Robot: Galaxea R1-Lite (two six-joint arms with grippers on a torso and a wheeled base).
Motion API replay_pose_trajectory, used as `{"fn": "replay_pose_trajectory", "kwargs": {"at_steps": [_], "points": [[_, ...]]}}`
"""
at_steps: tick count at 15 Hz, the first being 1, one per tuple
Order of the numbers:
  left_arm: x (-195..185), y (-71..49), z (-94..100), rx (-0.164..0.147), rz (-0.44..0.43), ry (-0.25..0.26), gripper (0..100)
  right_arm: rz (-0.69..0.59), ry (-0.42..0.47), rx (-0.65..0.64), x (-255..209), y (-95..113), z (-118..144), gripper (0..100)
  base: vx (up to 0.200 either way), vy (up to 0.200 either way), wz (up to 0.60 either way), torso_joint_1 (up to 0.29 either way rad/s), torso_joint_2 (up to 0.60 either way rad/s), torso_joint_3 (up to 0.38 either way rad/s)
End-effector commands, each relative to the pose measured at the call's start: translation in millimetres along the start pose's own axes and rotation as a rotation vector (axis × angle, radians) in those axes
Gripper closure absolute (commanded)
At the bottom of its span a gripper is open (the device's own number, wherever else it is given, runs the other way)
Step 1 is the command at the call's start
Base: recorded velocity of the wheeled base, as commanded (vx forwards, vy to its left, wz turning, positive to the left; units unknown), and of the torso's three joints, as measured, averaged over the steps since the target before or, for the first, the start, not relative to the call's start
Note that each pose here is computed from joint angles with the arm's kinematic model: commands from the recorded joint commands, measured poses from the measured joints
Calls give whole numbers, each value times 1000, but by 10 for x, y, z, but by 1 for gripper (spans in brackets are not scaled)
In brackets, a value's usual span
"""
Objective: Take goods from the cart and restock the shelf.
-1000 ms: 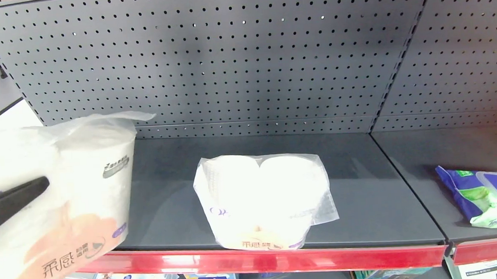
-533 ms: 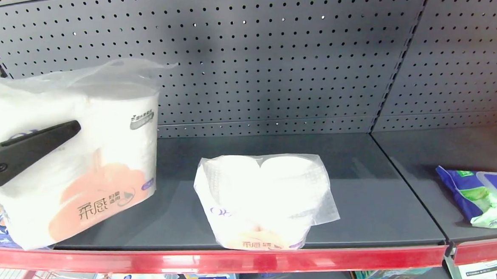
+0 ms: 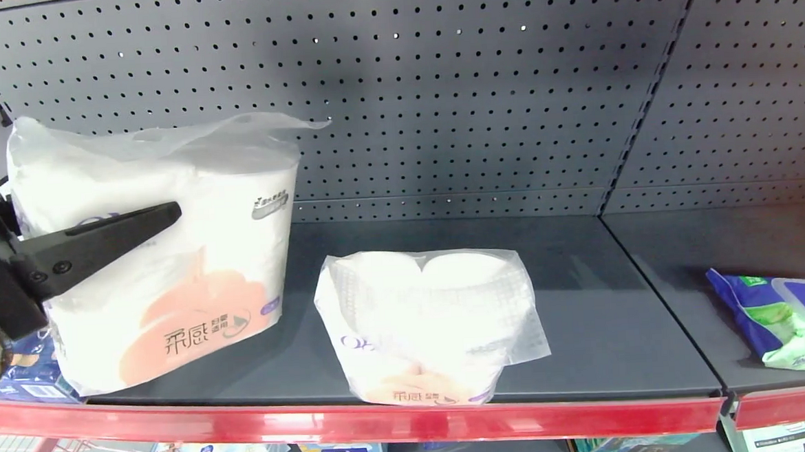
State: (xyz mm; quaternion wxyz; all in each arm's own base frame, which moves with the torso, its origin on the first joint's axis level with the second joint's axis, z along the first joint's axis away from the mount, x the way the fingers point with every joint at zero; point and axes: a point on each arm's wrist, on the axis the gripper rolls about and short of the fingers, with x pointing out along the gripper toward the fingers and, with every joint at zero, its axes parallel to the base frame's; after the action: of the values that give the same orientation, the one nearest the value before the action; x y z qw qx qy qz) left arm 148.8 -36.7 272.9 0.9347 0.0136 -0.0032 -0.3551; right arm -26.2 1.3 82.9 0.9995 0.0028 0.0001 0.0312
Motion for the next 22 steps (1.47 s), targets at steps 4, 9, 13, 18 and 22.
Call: {"fn": "replay_pose_trajectory", "kwargs": {"at_steps": [4, 9, 13, 18, 22], "points": [[80, 19, -3, -5, -31, 8, 100, 57, -1, 0, -1, 13, 2, 0, 0, 0, 0, 0, 0, 0], [141, 57, 8, -2, -30, 1, 100, -92, -34, 37, 32, -22, -41, 0, 0, 0, 0, 0, 0, 0], [184, 83, -6, -4, -30, 6, 100, -33, 3, -4, 33, -10, -77, 0, 0, 0, 0, 0, 0, 0], [234, 112, -46, -14, -31, 23, 100, -33, 3, -5, 33, -10, -77, 0, 0, 0, 0, 0, 0, 0], [441, 168, -119, -21, -60, 34, 100, -33, 3, -5, 33, -10, -77, 0, 0, 0, 0, 0, 0, 0]]}}
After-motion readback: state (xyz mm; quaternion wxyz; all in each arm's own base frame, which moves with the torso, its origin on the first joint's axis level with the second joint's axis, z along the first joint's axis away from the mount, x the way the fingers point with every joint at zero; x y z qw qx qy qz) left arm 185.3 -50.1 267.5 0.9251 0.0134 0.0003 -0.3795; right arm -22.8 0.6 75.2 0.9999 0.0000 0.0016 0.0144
